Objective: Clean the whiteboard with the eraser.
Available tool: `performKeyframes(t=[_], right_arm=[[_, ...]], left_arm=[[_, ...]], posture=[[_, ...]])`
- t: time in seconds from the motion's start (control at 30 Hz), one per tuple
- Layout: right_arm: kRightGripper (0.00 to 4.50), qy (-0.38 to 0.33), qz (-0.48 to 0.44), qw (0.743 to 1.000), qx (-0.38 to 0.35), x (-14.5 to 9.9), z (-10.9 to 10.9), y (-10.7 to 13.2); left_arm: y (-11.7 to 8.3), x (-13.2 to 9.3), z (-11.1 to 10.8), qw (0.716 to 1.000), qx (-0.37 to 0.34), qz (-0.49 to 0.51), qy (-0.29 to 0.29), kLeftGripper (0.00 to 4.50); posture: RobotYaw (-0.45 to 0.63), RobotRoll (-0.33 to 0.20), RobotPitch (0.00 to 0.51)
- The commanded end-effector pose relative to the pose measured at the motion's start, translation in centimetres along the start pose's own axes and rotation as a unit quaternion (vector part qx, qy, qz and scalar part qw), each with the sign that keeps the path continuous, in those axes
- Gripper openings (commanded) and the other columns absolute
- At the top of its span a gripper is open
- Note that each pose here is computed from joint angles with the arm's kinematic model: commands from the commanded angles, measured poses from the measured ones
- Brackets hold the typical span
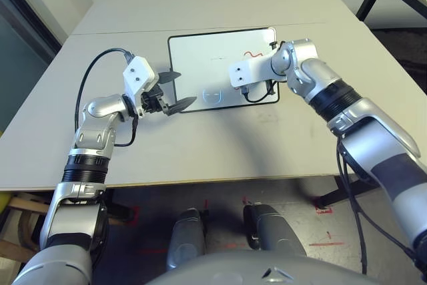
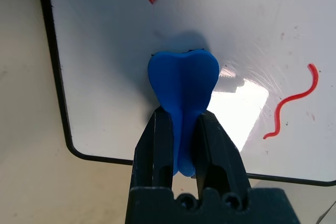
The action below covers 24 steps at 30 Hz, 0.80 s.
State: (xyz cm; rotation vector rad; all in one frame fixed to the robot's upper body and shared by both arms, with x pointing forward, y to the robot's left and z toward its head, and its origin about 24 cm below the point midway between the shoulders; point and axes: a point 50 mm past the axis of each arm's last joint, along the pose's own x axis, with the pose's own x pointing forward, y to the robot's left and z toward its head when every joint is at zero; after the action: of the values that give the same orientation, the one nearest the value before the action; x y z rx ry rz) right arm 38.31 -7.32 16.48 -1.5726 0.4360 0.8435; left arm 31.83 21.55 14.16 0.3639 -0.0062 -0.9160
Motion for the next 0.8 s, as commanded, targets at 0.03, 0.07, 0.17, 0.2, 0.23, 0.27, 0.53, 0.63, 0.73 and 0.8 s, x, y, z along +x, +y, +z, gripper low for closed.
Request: performKeyframes(t=[0.03,0.07,0.17,0.2,0.23,0.27,0.53,0.63,0.73,0.8], right_arm=[[0.37,-0.007,0.037,0.999,-0.001,1.6,0.8,2.1],[0.37,-0.010,0.036,0.999,-0.001,1.7,1.1,2.1],[0.37,-0.020,0.034,0.999,-0.004,1.7,2.0,2.1],[0.37,-0.024,0.034,0.999,-0.006,1.7,2.3,2.1],[0.37,-0.029,0.034,0.999,-0.006,1.7,2.7,2.1],[0.37,-0.032,0.033,0.999,-0.006,1.7,2.9,2.1],[0.37,-0.047,0.028,0.998,-0.011,1.8,4.2,2.1],[0.37,-0.047,0.027,0.998,-0.012,1.8,4.2,2.1],[0.37,-0.042,0.028,0.999,-0.013,1.9,3.9,2.2],[0.37,-0.035,0.031,0.999,-0.014,1.9,3.4,2.3]], left_arm=[[-0.1,-0.2,-0.1,1.000,0.004,-0.004,0.008,4.50],[-0.1,-0.2,-0.2,1.000,0.004,-0.003,0.008,4.50],[-0.1,-0.3,-0.2,1.000,0.003,-0.002,0.009,4.50],[-0.1,-0.3,-0.2,1.000,0.003,-0.002,0.009,4.50],[-0.1,-0.3,-0.2,1.000,0.003,-0.002,0.009,4.50],[-0.1,-0.3,-0.2,1.000,0.002,-0.002,0.009,4.50],[-0.2,-0.3,-0.3,1.000,0.002,0.001,0.009,4.50],[-0.2,-0.3,-0.3,1.000,0.002,0.001,0.009,4.50],[-0.2,-0.3,-0.3,1.000,0.001,0.002,0.009,4.50],[-0.2,-0.3,-0.3,1.000,0.001,0.001,0.009,4.50]], posture=[[-0.08,0.000,0.075],[-0.08,0.000,0.075],[-0.08,0.000,0.075],[-0.08,0.000,0.075],[-0.08,0.000,0.075],[-0.08,0.000,0.075],[-0.07,0.000,0.073],[-0.07,0.000,0.072],[-0.07,0.000,0.071],[-0.07,0.000,0.071]])
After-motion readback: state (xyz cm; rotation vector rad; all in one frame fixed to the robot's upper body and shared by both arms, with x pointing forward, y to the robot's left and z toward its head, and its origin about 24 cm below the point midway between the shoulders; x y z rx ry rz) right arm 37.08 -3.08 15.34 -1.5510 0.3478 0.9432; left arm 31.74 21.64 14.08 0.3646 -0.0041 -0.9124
